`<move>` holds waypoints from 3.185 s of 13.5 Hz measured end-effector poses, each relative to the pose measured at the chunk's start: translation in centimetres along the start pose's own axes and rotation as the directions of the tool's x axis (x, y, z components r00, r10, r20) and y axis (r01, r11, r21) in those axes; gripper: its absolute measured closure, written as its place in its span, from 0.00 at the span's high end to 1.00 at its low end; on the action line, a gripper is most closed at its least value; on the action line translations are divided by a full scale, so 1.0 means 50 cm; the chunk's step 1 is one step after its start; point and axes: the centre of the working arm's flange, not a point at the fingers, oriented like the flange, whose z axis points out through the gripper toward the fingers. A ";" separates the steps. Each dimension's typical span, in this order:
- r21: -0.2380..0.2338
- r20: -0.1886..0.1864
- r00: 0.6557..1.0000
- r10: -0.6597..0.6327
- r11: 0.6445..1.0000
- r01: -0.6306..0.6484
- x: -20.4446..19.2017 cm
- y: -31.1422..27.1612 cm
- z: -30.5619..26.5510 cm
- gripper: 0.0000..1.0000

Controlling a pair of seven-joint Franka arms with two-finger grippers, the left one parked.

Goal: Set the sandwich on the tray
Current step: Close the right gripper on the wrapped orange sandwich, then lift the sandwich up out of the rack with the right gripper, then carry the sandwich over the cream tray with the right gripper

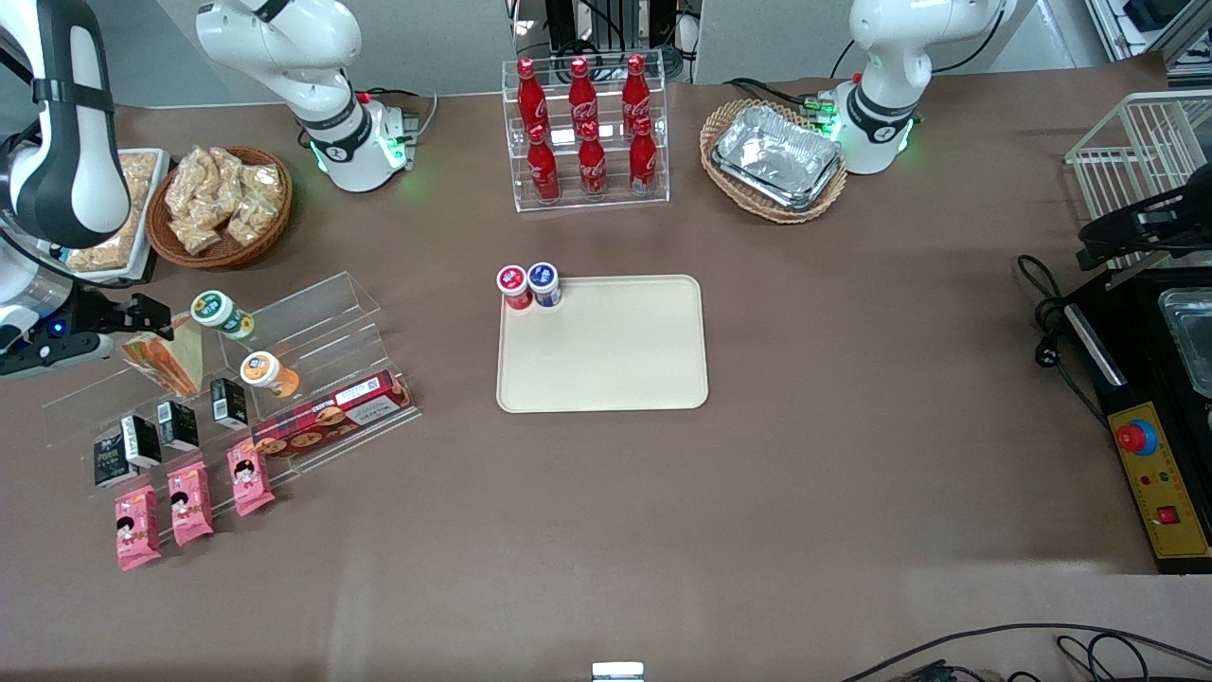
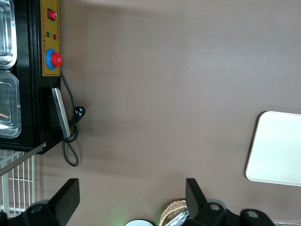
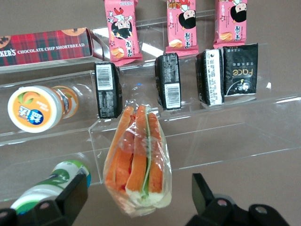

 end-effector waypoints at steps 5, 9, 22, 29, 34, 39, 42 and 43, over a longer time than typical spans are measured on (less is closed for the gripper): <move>-0.008 -0.009 1.000 -0.001 1.000 0.001 0.001 -0.001 0.025 0.86; -0.010 -0.014 1.000 0.002 1.000 -0.002 -0.008 -0.005 0.049 0.87; -0.015 -0.039 0.999 0.018 1.000 -0.019 -0.003 0.012 0.021 0.35; 0.029 0.004 0.992 -0.123 0.992 0.123 0.100 -0.041 -0.264 0.34; 0.053 -0.031 0.927 -0.375 0.925 0.376 0.201 -0.201 -0.341 0.34; 0.052 -0.047 0.810 -0.584 0.808 0.586 0.281 -0.443 -0.349 0.34; 0.067 -0.053 0.715 -0.697 0.712 0.699 0.316 -0.600 -0.335 0.33; 0.074 -0.059 0.683 -0.728 0.679 0.730 0.328 -0.650 -0.329 0.33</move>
